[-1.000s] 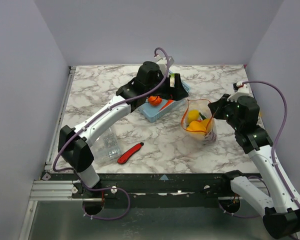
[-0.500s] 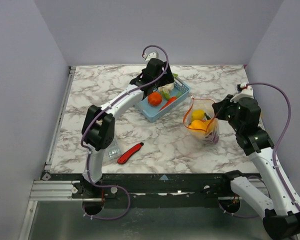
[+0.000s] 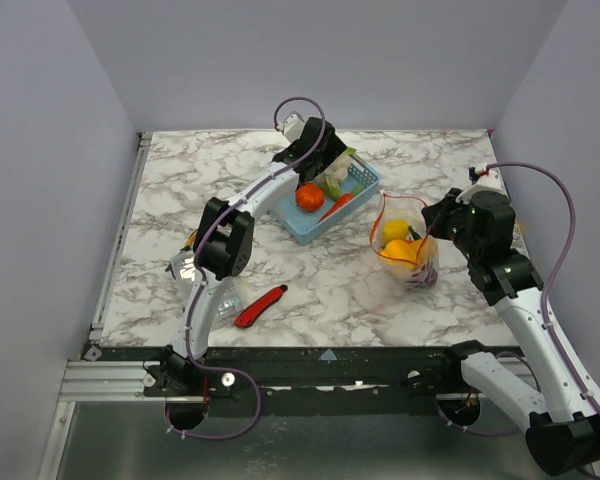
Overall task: Place the food in the zip-top bag and seal the zipper
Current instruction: Move the fake vegetable to the bin, then pick up the fake vegetable from the bin, then place the fake vegetable in the zipper food storage bag.
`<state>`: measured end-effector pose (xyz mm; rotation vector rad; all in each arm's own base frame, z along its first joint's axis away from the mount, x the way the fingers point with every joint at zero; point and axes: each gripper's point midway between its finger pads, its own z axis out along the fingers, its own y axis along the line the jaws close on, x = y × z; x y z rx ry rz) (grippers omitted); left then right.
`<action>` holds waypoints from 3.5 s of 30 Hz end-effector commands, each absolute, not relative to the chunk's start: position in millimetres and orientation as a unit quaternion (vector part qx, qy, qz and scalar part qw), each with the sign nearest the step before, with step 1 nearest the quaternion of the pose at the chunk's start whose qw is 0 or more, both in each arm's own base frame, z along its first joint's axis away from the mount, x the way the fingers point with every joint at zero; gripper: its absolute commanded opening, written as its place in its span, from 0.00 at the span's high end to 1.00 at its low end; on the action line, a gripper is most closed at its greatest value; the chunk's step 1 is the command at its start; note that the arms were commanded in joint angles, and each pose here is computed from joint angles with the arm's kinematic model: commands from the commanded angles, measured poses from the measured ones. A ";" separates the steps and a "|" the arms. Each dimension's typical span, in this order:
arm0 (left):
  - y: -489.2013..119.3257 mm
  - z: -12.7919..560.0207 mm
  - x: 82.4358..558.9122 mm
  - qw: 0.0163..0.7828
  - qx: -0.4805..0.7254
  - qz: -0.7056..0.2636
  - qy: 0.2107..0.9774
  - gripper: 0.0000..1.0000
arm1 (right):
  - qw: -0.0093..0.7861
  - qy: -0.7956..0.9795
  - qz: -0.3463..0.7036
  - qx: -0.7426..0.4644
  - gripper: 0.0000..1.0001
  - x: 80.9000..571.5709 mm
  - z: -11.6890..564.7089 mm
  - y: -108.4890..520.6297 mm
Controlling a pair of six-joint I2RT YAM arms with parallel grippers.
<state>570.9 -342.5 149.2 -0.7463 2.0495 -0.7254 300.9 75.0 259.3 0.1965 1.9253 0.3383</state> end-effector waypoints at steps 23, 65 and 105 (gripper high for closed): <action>-270.7 100.2 522.0 0.316 -0.269 -0.217 0.884 0.11 | 0.554 0.815 0.146 0.080 1.00 304.8 254.4 77.8; -325.8 99.9 564.4 0.317 -0.301 -0.256 0.862 0.87 | 0.553 0.817 0.144 0.084 1.00 306.4 249.4 77.2; -367.6 344.0 284.2 0.376 0.177 -0.401 0.817 1.00 | 0.550 0.809 0.200 0.044 1.00 299.6 261.6 99.5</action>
